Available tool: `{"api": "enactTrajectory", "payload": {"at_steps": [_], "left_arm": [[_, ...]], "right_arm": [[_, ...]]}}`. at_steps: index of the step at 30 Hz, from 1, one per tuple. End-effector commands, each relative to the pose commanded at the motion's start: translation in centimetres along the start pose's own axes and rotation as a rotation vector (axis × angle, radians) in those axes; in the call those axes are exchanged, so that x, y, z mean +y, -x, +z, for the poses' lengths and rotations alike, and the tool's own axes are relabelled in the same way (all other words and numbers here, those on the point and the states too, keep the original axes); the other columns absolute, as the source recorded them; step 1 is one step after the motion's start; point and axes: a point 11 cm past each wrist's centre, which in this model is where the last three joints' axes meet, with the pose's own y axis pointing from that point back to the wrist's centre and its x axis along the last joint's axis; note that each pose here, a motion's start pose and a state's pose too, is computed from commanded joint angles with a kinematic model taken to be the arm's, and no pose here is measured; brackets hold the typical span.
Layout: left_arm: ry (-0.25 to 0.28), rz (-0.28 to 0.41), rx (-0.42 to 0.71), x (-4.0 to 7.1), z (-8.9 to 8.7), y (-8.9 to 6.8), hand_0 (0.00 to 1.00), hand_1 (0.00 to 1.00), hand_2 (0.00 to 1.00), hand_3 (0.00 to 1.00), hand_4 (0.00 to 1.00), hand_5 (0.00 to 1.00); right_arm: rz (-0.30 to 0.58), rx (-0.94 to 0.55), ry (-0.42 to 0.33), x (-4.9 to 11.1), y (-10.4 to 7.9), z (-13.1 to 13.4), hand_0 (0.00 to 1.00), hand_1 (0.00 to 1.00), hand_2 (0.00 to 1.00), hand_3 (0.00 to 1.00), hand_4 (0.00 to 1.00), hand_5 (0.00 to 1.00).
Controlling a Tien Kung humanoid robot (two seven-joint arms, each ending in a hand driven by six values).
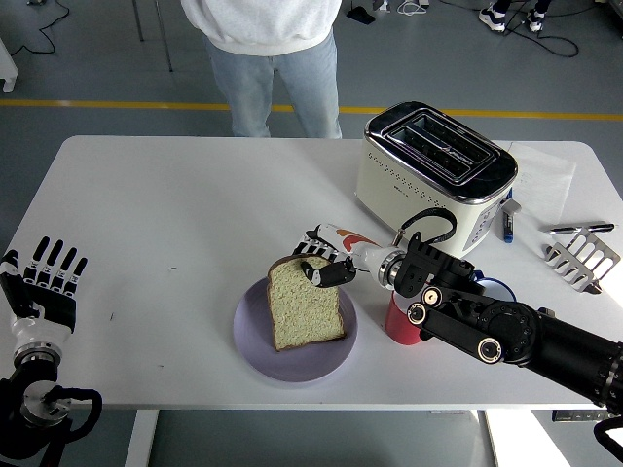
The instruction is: Push plate across desktop,pick up the break from the machine,place the break in the plate
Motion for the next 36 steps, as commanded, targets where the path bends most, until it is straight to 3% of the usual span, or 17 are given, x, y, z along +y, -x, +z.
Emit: {"api": "enactTrajectory", "payload": {"at_steps": [5,6,7,15,23,29,30,33,35,36], "left_arm": [[0.006,-0.002,0.003,-0.1,0.2,0.1,0.732,0.76,0.793,0.723,0.566,0.997],[0.007,-0.003,0.004,-0.1,0.2,0.1,0.732,0.759,0.793,0.72,0.563,0.994],[0.008,-0.003,0.004,-0.1,0.2,0.1,0.732,0.759,0.793,0.72,0.563,0.994],[0.011,-0.004,0.007,-0.2,0.3,0.2,0.731,0.757,0.793,0.718,0.561,0.991],[0.017,-0.005,0.007,-0.3,0.5,0.3,0.728,0.756,0.792,0.716,0.561,0.99],[0.017,-0.007,0.008,-0.3,0.5,0.4,0.728,0.756,0.791,0.713,0.562,0.989],[0.017,-0.007,0.008,-0.4,0.5,0.4,0.727,0.755,0.79,0.712,0.561,0.991],[0.016,-0.007,0.007,-0.3,0.5,0.4,0.727,0.755,0.79,0.712,0.561,0.991],[0.014,-0.008,0.006,-0.3,0.4,0.4,0.727,0.755,0.79,0.712,0.561,0.991],[0.014,-0.008,0.006,-0.3,0.4,0.4,0.727,0.756,0.79,0.713,0.56,0.991]], "right_arm": [[-0.028,0.003,-0.001,0.0,0.0,0.2,0.798,0.792,0.757,0.697,0.721,0.342],[-0.03,0.006,-0.005,0.0,0.0,0.1,0.871,0.835,0.84,0.772,0.752,0.384],[-0.031,0.007,-0.007,0.0,0.0,0.1,0.871,0.835,0.84,0.772,0.752,0.384],[0.022,0.006,-0.057,-0.1,-0.7,-0.9,0.9,0.857,0.87,0.814,0.775,0.416],[0.087,-0.002,-0.167,0.8,-2.4,-3.5,0.898,0.856,0.872,0.826,0.78,0.421],[0.176,-0.083,-0.347,3.0,-5.4,-7.4,0.883,0.843,0.853,0.815,0.769,0.42],[0.195,-0.125,-0.384,3.5,-6.2,-8.1,0.862,0.817,0.82,0.805,0.703,0.414],[0.263,-0.296,-0.467,5.4,-9.1,-9.1,0.862,0.817,0.82,0.805,0.703,0.414],[0.299,-0.404,-0.469,6.2,-10.7,-8.9,0.862,0.817,0.82,0.805,0.703,0.414],[0.306,-0.439,-0.471,6.4,-11.1,-8.9,0.834,0.79,0.787,0.787,0.536,0.473]]}}
